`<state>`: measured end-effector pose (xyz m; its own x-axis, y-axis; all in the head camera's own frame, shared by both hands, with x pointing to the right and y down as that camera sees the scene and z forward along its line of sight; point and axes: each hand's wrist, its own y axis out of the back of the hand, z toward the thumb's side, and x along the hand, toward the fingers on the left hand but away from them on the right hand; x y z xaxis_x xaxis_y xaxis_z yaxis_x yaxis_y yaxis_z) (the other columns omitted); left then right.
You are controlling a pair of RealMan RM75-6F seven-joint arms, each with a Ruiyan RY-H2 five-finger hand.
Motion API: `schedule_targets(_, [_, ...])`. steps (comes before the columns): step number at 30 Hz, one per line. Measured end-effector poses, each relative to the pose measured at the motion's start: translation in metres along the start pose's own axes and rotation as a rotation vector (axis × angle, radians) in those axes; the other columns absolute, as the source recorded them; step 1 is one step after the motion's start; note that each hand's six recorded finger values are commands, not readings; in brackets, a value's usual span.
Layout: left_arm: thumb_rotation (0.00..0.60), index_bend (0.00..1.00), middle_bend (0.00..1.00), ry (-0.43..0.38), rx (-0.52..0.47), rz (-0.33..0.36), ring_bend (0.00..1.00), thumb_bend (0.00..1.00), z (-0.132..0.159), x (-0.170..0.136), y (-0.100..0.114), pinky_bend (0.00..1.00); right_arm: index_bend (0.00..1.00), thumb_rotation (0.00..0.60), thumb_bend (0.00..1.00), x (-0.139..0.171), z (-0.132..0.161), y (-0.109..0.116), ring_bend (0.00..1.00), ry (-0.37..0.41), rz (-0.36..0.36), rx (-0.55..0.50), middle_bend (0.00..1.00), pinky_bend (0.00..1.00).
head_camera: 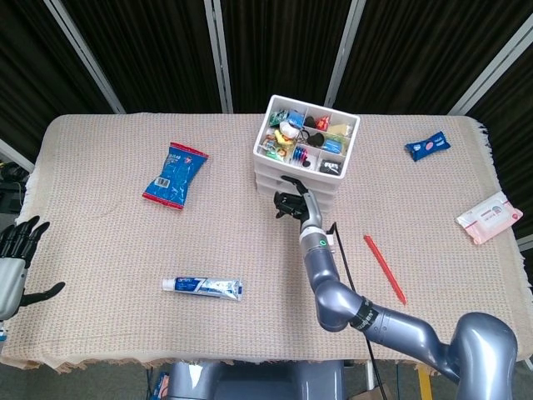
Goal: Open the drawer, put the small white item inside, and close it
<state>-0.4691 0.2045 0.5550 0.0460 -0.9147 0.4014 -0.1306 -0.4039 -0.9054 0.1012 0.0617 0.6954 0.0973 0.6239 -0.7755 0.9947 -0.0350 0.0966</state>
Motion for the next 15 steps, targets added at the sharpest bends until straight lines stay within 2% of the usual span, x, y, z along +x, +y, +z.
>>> schedule_targets(15, [0.6, 0.07, 0.0, -0.004, 0.006, 0.002, 0.0, 0.13, 0.001, -0.001, 0.0, 0.0, 0.25, 0.6, 0.44, 0.023, -0.006, -0.003, 0.74, -0.004, 0.05, -0.008, 0.74, 0.61])
